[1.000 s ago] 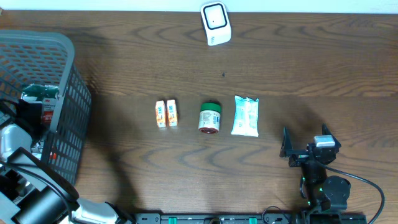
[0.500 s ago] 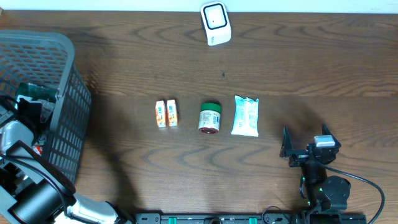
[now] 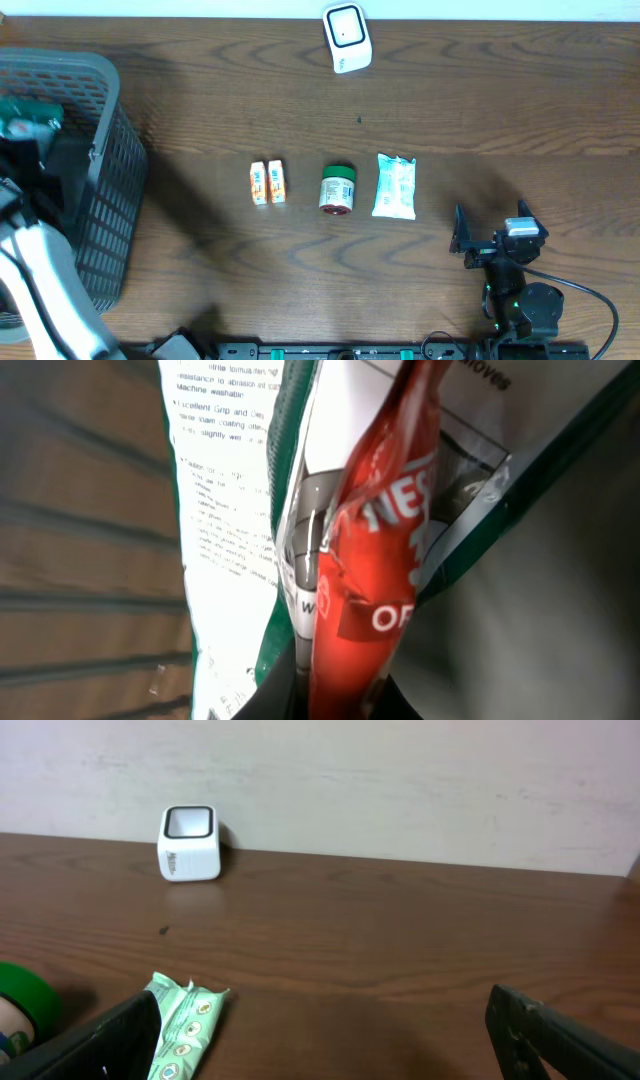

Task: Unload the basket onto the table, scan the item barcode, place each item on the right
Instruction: 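Lift the gloves pack out of the basket with the left gripper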

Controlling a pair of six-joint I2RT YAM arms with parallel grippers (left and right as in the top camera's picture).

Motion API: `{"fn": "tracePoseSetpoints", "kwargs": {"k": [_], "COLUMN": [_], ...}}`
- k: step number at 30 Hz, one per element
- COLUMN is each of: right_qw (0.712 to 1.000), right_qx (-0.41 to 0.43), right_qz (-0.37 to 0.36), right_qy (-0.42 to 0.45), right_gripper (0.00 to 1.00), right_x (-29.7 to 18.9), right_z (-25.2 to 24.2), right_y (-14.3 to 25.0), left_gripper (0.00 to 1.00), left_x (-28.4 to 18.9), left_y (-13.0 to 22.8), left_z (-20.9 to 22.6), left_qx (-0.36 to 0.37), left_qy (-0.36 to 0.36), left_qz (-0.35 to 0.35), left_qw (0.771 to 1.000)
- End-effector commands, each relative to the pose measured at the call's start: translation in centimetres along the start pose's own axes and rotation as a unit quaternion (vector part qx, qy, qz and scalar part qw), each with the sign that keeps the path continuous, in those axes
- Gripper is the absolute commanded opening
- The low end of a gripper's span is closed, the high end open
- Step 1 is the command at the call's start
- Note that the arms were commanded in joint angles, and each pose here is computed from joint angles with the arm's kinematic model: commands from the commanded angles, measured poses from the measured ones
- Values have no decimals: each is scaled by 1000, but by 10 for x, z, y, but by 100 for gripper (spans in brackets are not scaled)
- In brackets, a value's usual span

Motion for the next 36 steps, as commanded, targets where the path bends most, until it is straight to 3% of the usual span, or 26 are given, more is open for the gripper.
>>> {"fn": "tracePoseSetpoints", "kwargs": {"k": [1,8,14,19,22,28,31,36], "right_qw": [1000,1000,1000,1000,1000,1000,1000,1000], "right_qx": [6,6,6,6,6,6,6,6], "right_qz": [0,0,0,0,0,0,0,0], "right_qy": [0,0,0,0,0,0,0,0], "right_gripper": [99,99,99,99,99,99,99,99], "right_x": [0,0,0,0,0,0,0,0], "right_z": [0,0,0,0,0,0,0,0], "right_y": [0,0,0,0,0,0,0,0], "left_gripper": [7,7,7,7,7,7,7,7], "left_x": [-40,-92,-173,-242,-277,-291,-284,-259], "left_y": [-33,-80,-128,-146,-140,-115,-111,-91], "left_z": [7,32,46,22,-12,-79,-103,-153], "left_qx": [-4,-4,-4,7,12,20,8,34], "left_qy": [-9,-38,-47,11,90,214,243,297], "left_qz": [-29,-84,-167,-222,-233,-175,-136,-23], "left_qw": [1000,996,985,975,968,961,961,954]}}
Point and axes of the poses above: each gripper's point midway between its finger pads, its own x axis out along the fingers, its own z axis along the line the jaws close on, y = z × x, the point moved 3 cm from there along -x, back along the fingers, and after that the axes turned 12 degrees about -x, right-handed, at the moved point
